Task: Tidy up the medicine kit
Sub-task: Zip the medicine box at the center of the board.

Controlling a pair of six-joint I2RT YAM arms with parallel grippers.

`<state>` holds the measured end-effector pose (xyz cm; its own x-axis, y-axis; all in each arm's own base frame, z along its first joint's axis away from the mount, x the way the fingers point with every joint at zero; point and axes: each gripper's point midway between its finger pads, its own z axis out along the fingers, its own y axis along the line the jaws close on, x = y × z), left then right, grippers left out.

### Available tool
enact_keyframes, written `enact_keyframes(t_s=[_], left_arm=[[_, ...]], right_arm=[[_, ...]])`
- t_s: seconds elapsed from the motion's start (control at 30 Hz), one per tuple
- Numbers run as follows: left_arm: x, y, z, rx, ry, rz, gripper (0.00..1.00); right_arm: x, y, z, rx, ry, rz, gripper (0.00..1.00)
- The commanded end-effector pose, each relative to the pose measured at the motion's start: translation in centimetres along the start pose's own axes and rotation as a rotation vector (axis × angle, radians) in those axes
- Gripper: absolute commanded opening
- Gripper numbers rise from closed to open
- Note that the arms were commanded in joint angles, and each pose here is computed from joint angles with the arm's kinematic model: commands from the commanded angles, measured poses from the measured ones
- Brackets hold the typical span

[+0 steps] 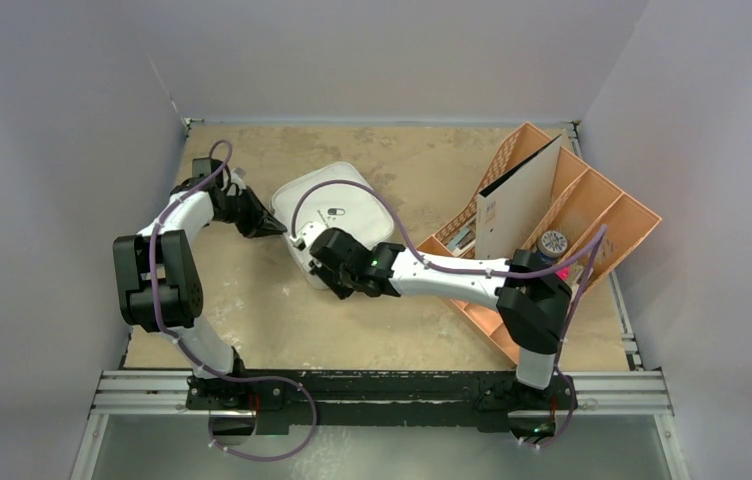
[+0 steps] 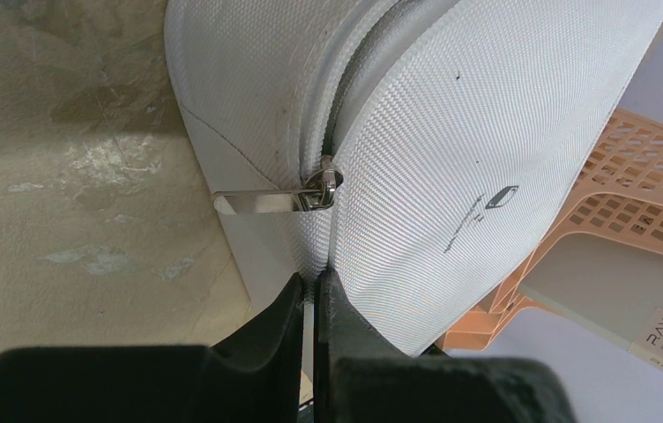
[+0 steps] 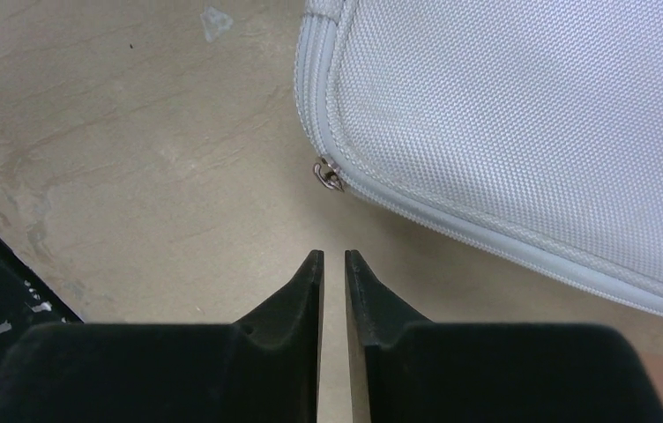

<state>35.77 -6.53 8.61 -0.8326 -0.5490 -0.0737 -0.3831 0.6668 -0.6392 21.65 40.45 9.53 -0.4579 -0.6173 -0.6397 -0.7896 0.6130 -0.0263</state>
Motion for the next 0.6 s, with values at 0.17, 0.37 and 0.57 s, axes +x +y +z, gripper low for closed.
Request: enact_keyframes(t_s=[0.17, 0.37, 0.57], left_arm=[[-2.5, 3.7, 1.2, -0.137, -0.098, 0.04, 0.0], [-2.1, 3.6, 1.4, -0.125, -0.087, 0.038, 0.0], [-1.9, 3.7, 1.5, -0.123, -0.081, 0.034, 0.0]], right_arm=[[-2.3, 1.5, 1.1, -0.056, -0.098, 0.08, 0.29], [-2.5, 1.3, 2.2, -0.023, -0.148, 0.214, 0.46], [-3.8, -0.3, 3.2, 0.066, -0.277, 0.348, 0.55]])
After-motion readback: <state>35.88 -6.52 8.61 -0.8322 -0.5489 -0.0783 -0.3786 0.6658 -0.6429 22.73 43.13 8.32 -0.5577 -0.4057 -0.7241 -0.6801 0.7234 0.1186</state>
